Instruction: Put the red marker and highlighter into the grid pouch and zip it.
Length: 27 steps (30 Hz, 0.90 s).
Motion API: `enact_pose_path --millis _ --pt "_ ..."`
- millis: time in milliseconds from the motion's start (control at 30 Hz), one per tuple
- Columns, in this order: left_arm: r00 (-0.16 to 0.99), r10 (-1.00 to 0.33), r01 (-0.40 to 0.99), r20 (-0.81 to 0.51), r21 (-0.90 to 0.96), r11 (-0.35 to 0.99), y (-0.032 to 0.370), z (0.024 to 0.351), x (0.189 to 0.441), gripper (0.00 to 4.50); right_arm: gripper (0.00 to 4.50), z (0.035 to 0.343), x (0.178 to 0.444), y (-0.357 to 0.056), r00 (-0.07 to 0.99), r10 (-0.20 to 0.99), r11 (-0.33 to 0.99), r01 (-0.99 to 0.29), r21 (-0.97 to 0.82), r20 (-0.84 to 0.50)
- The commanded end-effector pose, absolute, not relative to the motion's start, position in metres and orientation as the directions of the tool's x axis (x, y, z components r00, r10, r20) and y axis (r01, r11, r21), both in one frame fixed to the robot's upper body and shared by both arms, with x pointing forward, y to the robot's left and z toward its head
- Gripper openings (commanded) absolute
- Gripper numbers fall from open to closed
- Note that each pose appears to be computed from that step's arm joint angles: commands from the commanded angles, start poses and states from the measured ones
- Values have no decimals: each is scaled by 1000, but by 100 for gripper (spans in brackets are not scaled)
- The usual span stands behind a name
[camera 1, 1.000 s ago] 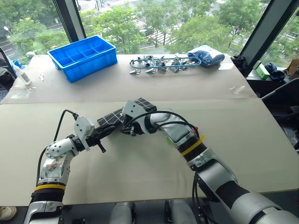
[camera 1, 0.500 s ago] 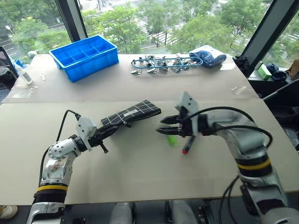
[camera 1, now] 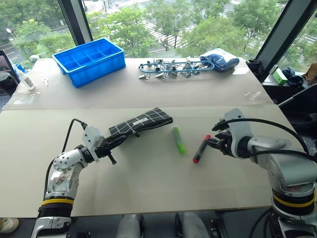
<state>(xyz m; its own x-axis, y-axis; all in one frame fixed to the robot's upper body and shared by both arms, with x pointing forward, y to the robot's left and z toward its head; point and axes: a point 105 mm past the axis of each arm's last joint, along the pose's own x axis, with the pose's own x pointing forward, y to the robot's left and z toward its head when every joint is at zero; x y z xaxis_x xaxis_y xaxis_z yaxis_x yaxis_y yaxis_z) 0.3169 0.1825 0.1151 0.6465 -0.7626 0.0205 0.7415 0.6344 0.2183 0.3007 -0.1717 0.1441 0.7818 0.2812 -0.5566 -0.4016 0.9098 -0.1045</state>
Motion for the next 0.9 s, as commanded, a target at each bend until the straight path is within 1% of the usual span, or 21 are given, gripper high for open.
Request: enact_pose_path --millis 33,167,233,267,300,333,367,433,533,700,900 --pt "631 -774 747 56 227 625 176 122 318 0 230 152 307 -181 830 219 952 -296 -73 -514" --pt "634 -772 745 58 222 629 175 121 318 0 230 152 310 -189 853 146 972 -219 -88 -501" --pt "635 -771 745 58 218 630 175 120 318 0 281 157 309 -190 858 141 967 -226 -118 -493" --pt "635 -770 745 58 217 631 174 119 319 0 293 159 309 -189 861 143 964 -233 -127 -488" --pt "635 -771 745 57 217 630 174 119 319 0 317 160 309 -188 863 148 963 -237 -128 -483" --pt "635 -771 746 58 216 630 174 118 319 0 367 159 308 -183 855 175 957 -265 -121 -488" --pt "634 -771 746 59 214 630 173 118 320 0 401 158 307 -178 847 197 950 -289 -116 -494" --pt "633 -772 748 60 213 629 172 118 320 0 446 154 306 -175 839 210 949 -298 -101 -501" --pt "631 -773 749 61 213 628 171 119 322 0 446 147 305 -170 834 217 954 -292 -72 -507" --pt "630 -775 751 58 210 626 171 118 321 0 446 134 303 -174 849 126 983 -176 -51 -514" --pt "634 -771 748 58 210 630 173 118 321 0 446 129 303 -171 860 70 993 -107 -45 -506"
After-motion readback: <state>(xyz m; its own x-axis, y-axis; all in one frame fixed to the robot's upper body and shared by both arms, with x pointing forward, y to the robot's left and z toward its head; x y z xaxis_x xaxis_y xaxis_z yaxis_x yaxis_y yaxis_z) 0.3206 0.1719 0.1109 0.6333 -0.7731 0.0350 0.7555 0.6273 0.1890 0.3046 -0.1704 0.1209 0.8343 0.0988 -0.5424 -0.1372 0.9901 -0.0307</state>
